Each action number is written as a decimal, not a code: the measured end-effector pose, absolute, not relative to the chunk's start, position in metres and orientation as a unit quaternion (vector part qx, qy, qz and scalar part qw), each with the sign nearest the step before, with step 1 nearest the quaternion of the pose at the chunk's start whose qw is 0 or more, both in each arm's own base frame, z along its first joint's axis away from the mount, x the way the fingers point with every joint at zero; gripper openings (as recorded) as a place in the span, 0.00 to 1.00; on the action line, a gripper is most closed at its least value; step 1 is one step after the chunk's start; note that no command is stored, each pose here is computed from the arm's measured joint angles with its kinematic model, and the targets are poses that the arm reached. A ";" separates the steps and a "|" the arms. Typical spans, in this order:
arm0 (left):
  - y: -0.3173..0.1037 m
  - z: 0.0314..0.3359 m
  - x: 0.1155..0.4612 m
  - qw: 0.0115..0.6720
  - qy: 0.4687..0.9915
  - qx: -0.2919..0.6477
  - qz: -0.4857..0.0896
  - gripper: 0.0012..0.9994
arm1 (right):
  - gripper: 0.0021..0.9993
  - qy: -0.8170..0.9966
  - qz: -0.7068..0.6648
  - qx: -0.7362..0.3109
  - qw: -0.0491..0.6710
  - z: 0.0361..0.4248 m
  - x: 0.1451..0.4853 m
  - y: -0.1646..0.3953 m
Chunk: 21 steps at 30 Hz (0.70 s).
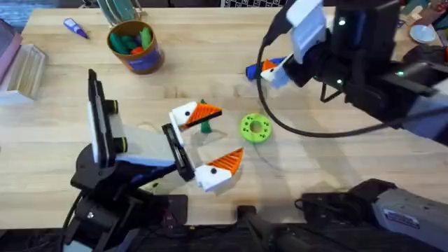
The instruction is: Pick up the gripper from the table and insert it into the empty holder that is missing its gripper. Then pick up a screw, insert it into the mounting hole, and use the screwdriver to tighten it. Finally, clean up the table by picking up the vegetable and placing it into the bucket.
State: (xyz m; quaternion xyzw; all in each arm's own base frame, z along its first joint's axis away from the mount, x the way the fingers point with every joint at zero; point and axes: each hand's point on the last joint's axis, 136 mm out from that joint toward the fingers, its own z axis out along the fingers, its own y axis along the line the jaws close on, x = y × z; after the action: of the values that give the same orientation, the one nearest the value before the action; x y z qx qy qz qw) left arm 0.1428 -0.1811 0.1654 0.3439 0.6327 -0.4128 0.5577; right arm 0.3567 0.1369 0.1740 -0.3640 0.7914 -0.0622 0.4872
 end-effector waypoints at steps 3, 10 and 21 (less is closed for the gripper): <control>-0.181 0.183 0.144 0.591 0.604 0.348 -0.407 0.99 | 0.99 0.787 -0.059 -0.354 0.503 0.186 0.355 0.136; -0.159 0.194 0.167 0.580 0.680 0.240 -0.379 0.99 | 0.99 0.785 -0.055 -0.345 0.511 0.193 0.353 0.135; -0.117 0.215 0.180 0.440 0.850 0.111 -0.267 0.99 | 0.99 0.786 -0.055 -0.345 0.510 0.193 0.353 0.135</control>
State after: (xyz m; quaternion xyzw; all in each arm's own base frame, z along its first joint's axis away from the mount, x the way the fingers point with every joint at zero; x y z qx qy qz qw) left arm 0.1803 -0.1171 0.2146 0.1114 0.8500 -0.2667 0.4404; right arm 0.3528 0.1353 0.1929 -0.3453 0.7857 -0.0549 0.5104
